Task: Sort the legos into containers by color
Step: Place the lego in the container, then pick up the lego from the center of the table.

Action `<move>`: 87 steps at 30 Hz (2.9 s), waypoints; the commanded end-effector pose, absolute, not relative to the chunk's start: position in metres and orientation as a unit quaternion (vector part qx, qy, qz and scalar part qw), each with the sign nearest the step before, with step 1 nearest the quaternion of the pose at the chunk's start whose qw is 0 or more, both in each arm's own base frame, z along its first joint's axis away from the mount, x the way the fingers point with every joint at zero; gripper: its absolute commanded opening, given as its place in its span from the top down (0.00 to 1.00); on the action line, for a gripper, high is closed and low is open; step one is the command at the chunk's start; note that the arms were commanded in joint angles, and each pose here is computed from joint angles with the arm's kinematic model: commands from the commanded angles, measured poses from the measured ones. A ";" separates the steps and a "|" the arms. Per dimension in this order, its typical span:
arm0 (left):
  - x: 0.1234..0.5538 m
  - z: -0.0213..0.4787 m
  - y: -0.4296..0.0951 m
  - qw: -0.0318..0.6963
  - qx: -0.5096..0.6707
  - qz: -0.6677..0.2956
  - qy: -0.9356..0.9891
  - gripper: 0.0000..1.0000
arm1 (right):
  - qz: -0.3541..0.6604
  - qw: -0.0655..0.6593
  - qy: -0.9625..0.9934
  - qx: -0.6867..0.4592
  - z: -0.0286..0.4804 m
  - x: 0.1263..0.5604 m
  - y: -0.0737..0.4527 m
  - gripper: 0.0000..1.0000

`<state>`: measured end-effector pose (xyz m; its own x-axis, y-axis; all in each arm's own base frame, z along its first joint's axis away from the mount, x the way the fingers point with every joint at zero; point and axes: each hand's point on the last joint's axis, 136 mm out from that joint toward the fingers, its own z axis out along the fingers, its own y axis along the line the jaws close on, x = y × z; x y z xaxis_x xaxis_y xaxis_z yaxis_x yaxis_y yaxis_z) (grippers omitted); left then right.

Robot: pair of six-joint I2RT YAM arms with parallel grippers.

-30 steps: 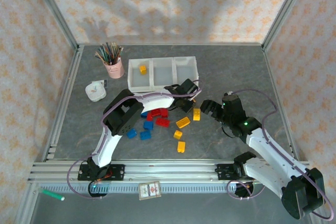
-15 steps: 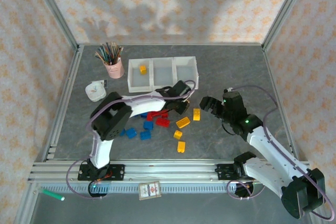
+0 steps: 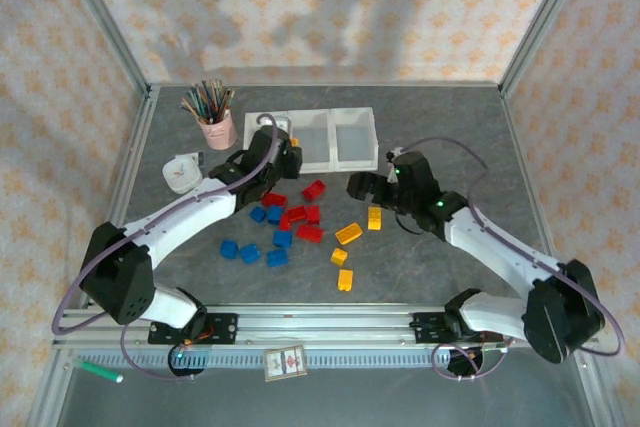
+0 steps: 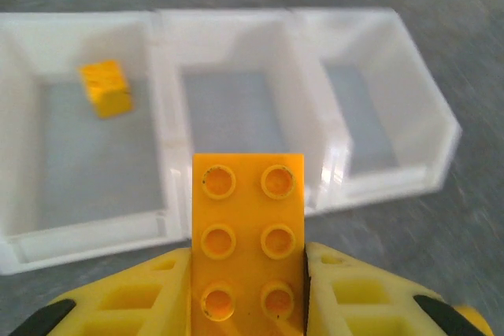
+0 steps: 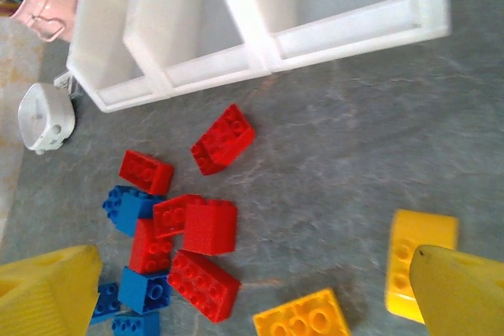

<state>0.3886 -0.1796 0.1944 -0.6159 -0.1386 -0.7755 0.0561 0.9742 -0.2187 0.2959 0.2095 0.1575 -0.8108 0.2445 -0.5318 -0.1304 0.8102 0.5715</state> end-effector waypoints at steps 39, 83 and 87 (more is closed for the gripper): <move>0.528 0.145 -0.083 0.391 -0.172 -0.005 0.904 0.49 | 0.289 0.354 0.889 0.031 0.170 0.352 0.229 0.00; 0.331 0.047 -0.405 0.240 0.076 -0.113 0.961 0.37 | 0.199 0.290 0.899 0.259 0.090 0.268 0.063 0.00; 0.331 0.033 -0.404 0.236 0.085 -0.081 0.965 0.36 | 0.202 0.287 0.900 0.259 0.088 0.268 0.061 0.00</move>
